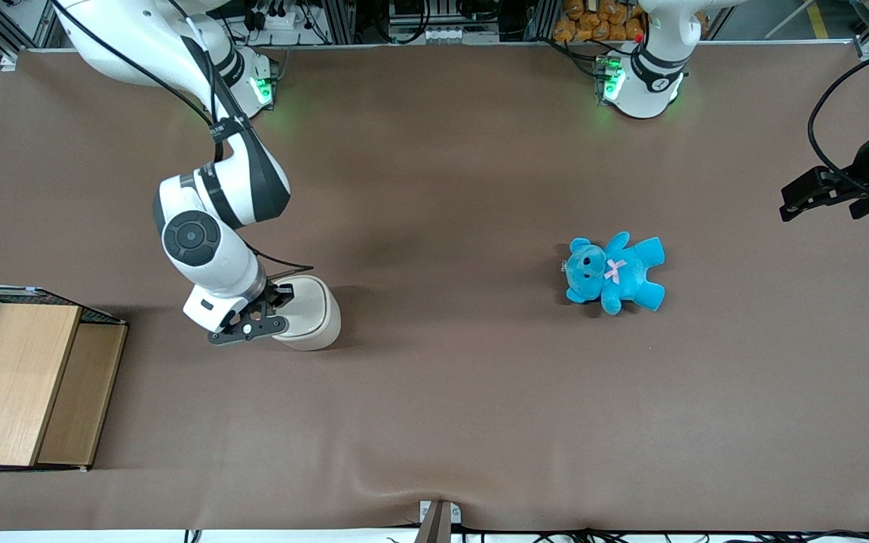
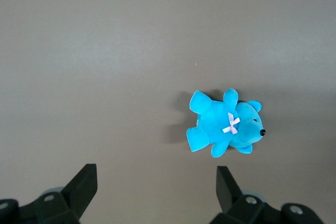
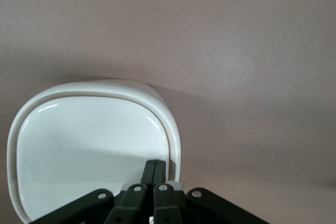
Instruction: Open trash can with right arm
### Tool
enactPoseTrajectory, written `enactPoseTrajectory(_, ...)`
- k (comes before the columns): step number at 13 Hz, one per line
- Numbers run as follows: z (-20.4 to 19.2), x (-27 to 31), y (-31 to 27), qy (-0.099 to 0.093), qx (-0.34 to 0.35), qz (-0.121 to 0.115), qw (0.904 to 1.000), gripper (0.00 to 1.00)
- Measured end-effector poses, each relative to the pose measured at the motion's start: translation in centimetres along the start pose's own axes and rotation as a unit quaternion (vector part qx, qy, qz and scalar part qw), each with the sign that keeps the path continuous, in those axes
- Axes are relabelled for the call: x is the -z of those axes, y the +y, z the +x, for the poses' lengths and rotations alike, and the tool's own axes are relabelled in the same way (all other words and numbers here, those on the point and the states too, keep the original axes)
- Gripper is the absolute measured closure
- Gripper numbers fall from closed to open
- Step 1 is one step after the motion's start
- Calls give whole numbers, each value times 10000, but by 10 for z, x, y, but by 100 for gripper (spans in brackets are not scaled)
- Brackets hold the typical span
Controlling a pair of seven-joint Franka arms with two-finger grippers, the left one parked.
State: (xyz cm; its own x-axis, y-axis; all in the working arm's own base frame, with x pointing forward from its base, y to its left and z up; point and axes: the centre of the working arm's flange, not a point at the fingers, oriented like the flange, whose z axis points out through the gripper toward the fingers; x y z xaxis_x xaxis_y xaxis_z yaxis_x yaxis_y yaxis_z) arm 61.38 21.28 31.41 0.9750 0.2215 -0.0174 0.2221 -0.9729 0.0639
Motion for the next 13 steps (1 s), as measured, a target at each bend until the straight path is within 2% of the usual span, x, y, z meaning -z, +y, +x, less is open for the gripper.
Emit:
enactPoseTrajectory(2, 0, 3, 1, -10, -21, -7, 10000, 99)
enactPoseTrajectory(4, 5, 26, 8, -189, -86, -63, 9998, 95)
enactPoseTrajectory(5, 8, 49, 12, -243, -130, -77, 9996, 87)
enactPoseTrajectory(6, 9, 76, 18, -196, -204, -44, 9996, 76)
enactPoseTrajectory(8, 4, 131, 43, 55, -460, 135, 9988, 53)
enactPoseTrajectory(9, -3, 153, 59, 113, -563, 172, 9982, 41)
enactPoseTrajectory(13, -43, 221, 131, 107, -892, 177, 9958, 0)
